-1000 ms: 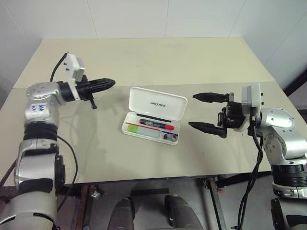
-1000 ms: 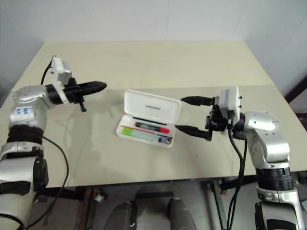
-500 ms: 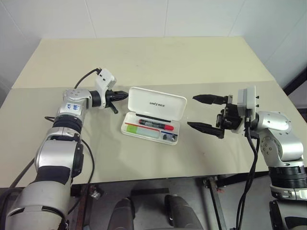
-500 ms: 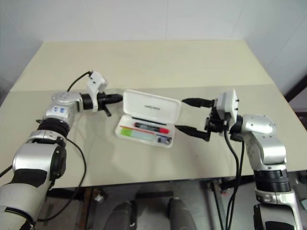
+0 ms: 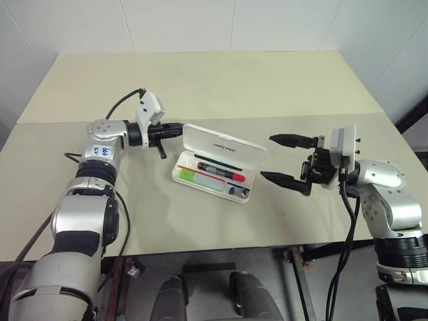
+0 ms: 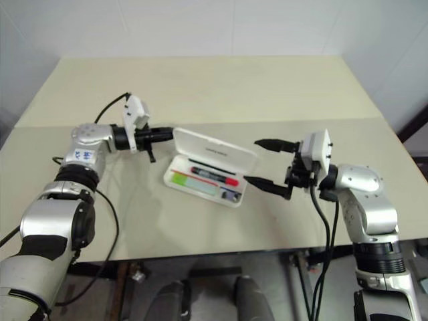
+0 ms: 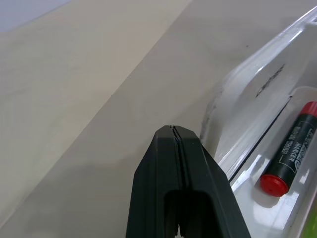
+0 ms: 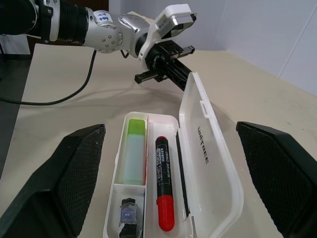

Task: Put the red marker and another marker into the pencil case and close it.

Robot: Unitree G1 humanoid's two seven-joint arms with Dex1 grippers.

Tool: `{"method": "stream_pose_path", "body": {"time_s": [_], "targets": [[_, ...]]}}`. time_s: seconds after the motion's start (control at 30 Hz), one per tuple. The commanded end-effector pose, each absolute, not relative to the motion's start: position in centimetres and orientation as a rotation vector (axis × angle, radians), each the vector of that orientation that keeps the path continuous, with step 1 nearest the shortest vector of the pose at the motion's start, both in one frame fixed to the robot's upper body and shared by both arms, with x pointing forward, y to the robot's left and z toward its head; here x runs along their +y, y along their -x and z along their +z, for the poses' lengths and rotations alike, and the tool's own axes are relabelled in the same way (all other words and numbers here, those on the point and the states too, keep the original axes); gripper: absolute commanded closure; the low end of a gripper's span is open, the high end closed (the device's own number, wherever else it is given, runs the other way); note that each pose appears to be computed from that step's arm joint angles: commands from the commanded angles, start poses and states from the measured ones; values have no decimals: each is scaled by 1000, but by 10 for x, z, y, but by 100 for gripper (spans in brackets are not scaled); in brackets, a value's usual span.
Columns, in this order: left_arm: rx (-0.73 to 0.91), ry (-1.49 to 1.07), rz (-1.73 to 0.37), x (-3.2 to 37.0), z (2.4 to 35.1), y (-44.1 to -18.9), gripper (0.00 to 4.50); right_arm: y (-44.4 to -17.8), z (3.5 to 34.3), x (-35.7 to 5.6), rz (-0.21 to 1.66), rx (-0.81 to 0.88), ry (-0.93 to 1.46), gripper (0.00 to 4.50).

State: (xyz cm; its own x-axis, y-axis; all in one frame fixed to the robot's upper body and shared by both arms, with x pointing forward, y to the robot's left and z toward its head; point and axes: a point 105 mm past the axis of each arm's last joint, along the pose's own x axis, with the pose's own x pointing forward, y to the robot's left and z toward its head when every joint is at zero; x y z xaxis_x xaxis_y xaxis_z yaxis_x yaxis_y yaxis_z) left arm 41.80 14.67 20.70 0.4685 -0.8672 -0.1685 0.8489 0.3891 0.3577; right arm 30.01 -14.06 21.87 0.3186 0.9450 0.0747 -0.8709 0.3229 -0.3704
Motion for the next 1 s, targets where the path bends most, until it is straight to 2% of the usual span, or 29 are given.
{"method": "stream_pose_path", "body": {"time_s": [0.03, 0.43, 0.63, 0.8, 1.0], "targets": [[-125, -544, -1207, 146, 214, -402, 446, -295, 228, -142, 1207, -351, 305, 0], [-35, -638, -1442, 142, 179, -368, 446, -296, 225, -144, 1200, -337, 299, 0], [126, -626, -1550, 131, 152, -345, 446, -296, 224, -143, 1198, -335, 297, 0], [219, -634, -1494, 125, 131, -345, 446, -295, 223, -142, 1197, -335, 288, 0], [239, -603, -1436, 117, 133, -352, 446, -292, 221, -140, 1195, -333, 274, 0]]}}
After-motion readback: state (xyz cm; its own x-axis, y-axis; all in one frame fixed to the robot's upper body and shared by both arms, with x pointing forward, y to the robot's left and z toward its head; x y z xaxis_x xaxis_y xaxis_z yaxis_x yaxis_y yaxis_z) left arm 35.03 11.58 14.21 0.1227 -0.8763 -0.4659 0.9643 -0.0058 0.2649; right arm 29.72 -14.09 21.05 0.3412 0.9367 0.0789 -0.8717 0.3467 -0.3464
